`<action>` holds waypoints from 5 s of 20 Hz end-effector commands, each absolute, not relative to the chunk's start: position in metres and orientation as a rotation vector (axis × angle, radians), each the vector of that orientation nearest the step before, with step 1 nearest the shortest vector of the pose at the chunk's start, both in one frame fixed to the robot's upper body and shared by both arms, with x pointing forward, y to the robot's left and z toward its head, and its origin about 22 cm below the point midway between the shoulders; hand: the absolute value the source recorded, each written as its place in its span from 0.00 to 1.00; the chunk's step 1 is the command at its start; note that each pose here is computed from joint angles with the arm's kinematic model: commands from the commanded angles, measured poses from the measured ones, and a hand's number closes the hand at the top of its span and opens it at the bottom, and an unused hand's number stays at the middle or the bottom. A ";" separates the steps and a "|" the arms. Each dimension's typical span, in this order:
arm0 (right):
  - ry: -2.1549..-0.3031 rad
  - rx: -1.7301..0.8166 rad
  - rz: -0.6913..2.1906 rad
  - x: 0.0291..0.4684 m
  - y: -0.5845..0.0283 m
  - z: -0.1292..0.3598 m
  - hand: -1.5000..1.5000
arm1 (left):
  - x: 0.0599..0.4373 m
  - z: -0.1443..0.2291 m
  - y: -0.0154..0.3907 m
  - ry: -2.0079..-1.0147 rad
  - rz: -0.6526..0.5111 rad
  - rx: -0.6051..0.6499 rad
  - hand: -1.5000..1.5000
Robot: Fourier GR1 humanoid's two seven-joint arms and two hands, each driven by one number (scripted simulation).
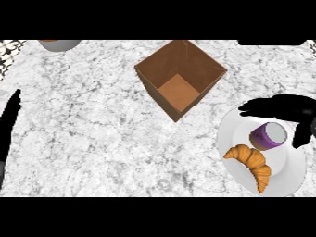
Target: Pick the can from the plate and place it in the cardboard box
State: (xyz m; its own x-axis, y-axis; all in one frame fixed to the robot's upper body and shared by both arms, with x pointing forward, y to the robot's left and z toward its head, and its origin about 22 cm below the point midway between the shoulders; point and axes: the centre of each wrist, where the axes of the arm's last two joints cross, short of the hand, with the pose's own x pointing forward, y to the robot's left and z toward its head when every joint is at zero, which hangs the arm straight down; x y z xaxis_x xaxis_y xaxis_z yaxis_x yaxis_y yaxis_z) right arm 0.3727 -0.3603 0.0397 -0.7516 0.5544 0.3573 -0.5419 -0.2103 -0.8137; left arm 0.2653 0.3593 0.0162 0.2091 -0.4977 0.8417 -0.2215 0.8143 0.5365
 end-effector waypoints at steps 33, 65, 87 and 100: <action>-1.559 -0.403 1.727 0.354 -0.344 0.013 1.00 | 0.260 0.015 0.365 -1.357 -0.180 0.675 0.50; -1.794 -0.760 0.885 0.374 -0.192 0.186 1.00 | 0.258 0.025 0.369 -1.364 -0.217 0.625 0.50; -1.532 -0.687 0.748 0.454 -0.088 0.126 1.00 | 0.277 0.022 0.339 -1.406 -0.237 0.627 0.50; -1.684 -0.547 0.568 0.456 -0.087 0.110 0.00 | 0.277 0.025 0.341 -1.405 -0.265 0.612 0.50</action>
